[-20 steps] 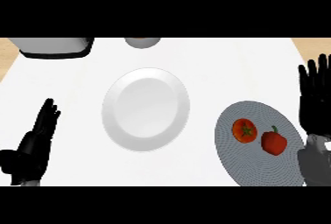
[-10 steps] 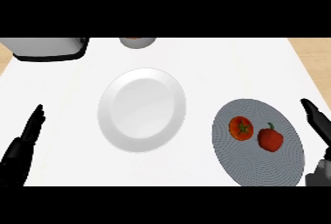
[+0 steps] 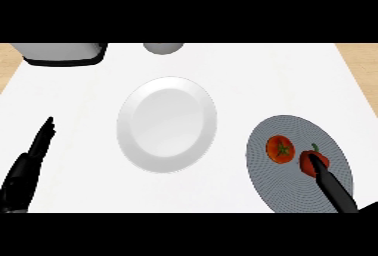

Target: Pick the bell pepper from the placemat and place it in the plate

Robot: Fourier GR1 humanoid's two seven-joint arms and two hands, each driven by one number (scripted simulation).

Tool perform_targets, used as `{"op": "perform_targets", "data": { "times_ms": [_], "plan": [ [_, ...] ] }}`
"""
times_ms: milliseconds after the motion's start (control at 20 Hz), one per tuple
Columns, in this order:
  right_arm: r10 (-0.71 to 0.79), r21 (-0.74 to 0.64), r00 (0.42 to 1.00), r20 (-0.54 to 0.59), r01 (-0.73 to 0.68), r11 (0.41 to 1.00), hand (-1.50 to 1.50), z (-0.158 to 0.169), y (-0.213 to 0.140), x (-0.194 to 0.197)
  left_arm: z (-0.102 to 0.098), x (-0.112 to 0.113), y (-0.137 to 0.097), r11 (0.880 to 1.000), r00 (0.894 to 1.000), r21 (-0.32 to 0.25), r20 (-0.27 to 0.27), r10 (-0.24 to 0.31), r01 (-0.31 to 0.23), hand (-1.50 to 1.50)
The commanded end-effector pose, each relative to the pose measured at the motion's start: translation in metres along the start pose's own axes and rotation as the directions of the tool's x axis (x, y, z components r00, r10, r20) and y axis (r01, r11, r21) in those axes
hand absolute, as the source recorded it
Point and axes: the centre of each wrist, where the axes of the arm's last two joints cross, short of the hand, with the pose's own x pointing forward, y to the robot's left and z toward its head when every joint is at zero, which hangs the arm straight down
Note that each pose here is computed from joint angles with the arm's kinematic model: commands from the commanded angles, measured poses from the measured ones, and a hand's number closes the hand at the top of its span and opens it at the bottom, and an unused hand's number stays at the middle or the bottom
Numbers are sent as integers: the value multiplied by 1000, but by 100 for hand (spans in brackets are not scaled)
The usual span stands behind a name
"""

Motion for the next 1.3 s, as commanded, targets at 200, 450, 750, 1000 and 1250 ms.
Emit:
{"op": "perform_targets", "data": {
  "times_ms": [200, 450, 750, 1000, 1250],
  "plan": [
    [358, 209, 914, -194, -318, 925, -150, 20, -67, -13, -2, -7, 0, 1000, 1000, -26, 5, -8, 8, 0],
    [471, 285, 835, -284, -395, 873, -150, -11, -86, 9, -2, -6, -6, 1000, 1000, -28, 18, 6, -5, 0],
    [573, 422, 743, -344, -423, 802, -150, -58, -60, 32, -5, -7, 8, 999, 1000, -45, 24, -15, 16, 0],
    [670, 537, 652, -354, -445, 717, -150, -63, -34, 31, -2, -3, -13, 1000, 1000, -29, 30, 5, -4, 0],
    [768, 637, 554, -320, -474, 608, -150, -85, -15, 21, 8, -23, -1, 1000, 1000, -27, 13, -4, 5, 0]
  ]
}}
